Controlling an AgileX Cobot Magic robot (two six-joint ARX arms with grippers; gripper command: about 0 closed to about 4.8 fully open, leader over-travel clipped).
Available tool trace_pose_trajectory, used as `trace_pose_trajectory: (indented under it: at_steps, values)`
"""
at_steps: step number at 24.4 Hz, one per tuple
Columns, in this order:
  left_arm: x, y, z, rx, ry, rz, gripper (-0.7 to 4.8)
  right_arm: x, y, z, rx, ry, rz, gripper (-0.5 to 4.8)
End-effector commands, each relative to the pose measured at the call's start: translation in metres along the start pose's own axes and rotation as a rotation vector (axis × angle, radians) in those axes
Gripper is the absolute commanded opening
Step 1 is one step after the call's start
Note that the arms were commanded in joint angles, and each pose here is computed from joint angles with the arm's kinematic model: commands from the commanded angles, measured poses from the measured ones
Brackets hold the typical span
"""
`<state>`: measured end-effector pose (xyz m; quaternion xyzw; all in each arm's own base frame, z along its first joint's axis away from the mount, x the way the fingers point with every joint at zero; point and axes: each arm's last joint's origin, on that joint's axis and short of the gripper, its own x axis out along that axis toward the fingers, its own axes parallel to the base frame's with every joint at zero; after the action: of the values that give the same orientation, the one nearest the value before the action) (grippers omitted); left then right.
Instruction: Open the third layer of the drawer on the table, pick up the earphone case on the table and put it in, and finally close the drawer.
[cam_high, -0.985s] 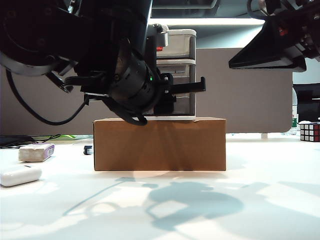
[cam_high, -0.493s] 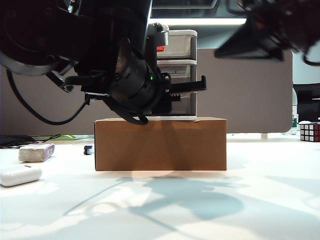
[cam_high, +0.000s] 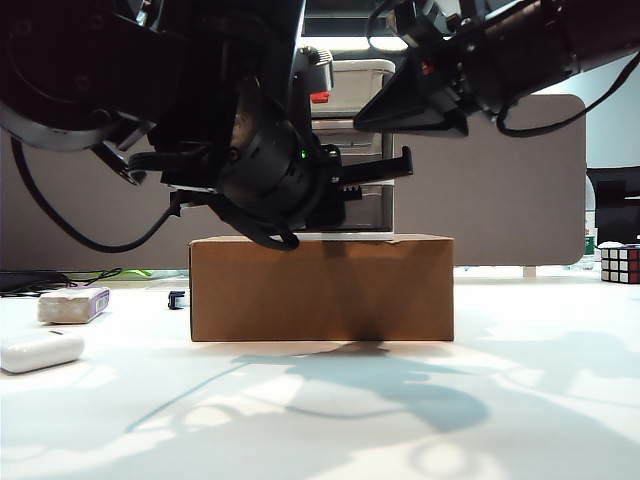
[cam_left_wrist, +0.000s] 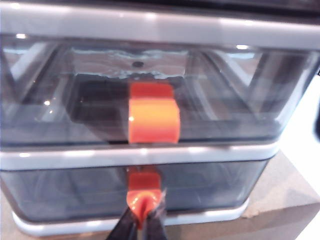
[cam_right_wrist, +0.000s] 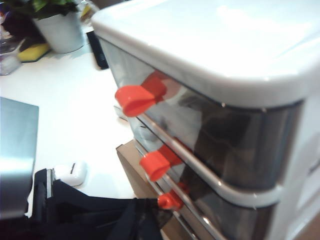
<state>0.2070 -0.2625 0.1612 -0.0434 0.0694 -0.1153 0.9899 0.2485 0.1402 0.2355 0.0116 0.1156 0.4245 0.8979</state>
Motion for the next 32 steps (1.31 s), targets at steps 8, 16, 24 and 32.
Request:
trace_pose_trajectory:
  at_steps: [8, 16, 24, 32]
  values:
    - [-0.001, -0.003, 0.000, 0.003, 0.009, -0.022, -0.06, 0.001, -0.022, 0.004, 0.033, 0.000, -0.040, -0.05]
    - [-0.014, -0.015, -0.006, 0.032, 0.023, -0.016, -0.06, 0.001, -0.023, 0.005, 0.030, -0.007, -0.065, -0.06]
    - [-0.031, -0.027, -0.015, 0.045, 0.050, -0.027, -0.06, 0.001, -0.023, 0.005, 0.031, -0.007, -0.065, -0.05]
    - [-0.070, -0.026, -0.028, -0.026, 0.085, -0.038, -0.06, 0.001, -0.023, 0.005, 0.034, -0.007, -0.061, -0.05]
